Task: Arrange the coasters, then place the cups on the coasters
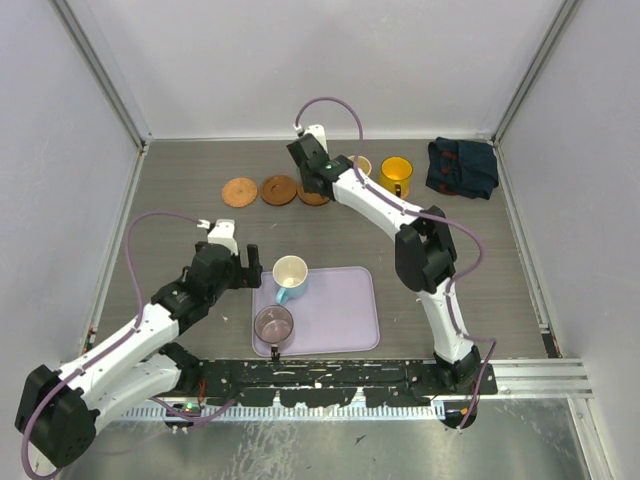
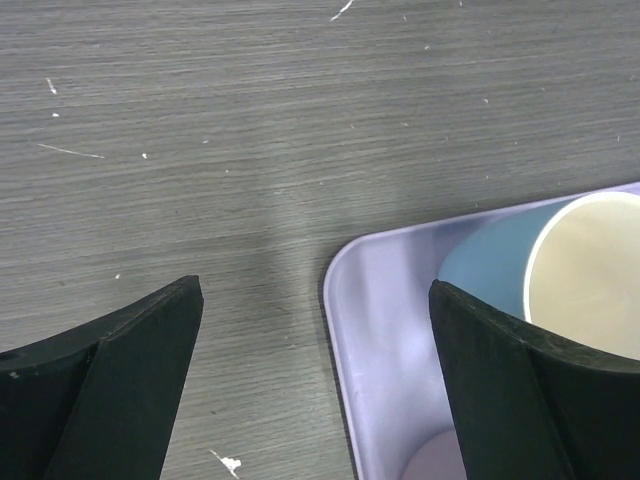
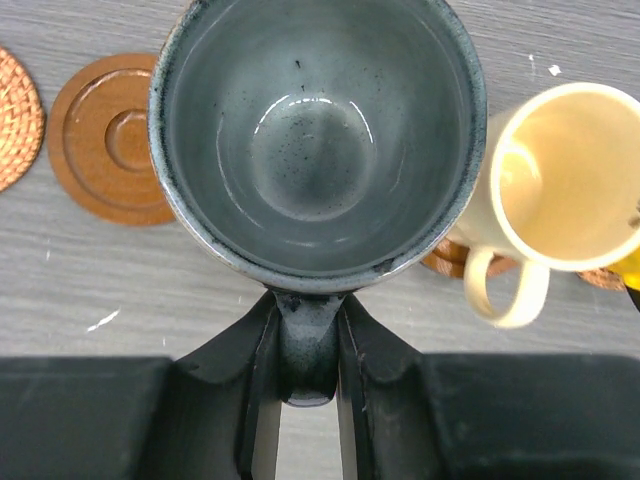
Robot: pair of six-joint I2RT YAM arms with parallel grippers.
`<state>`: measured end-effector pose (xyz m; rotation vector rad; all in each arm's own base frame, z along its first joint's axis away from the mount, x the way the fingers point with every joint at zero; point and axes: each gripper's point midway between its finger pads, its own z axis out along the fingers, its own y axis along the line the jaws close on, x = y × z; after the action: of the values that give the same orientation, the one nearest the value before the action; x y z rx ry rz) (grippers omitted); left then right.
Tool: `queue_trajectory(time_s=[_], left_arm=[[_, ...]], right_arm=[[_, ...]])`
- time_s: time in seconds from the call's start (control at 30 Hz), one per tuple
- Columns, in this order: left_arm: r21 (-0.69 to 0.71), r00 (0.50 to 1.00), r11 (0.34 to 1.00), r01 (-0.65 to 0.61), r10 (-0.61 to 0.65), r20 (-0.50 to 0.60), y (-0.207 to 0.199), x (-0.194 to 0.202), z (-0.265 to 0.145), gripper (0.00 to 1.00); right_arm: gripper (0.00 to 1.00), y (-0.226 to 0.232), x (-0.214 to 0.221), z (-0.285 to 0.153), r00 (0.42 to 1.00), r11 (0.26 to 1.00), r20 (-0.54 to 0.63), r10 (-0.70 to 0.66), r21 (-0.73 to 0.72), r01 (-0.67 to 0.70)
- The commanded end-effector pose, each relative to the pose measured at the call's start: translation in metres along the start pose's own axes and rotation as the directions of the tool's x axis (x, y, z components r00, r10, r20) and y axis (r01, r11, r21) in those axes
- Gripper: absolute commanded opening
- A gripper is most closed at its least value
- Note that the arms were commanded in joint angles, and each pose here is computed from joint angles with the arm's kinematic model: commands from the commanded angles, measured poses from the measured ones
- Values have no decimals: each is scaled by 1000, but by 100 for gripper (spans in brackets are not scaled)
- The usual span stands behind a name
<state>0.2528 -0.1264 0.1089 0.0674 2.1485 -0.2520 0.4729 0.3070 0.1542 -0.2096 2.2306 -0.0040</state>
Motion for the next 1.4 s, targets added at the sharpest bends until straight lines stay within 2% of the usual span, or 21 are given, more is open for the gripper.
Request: queue_trajectory(time_s=[0.0,0.43,1.37], left_arm=[[-9,996,1000,16,-15,86,0,-33,-3,97],[2,998,1000,22,-23,52,0,-22,0,97],[7,999,1000,25,-25,42,-2,-20,3,97]], right_arm=[[1,1,-58,-1,990,996,113,78,-53,-72],[1,2,-43,27,993,994,69,94,-55,-90],[1,8,-12,49,997,995,19,80,-59,-79]])
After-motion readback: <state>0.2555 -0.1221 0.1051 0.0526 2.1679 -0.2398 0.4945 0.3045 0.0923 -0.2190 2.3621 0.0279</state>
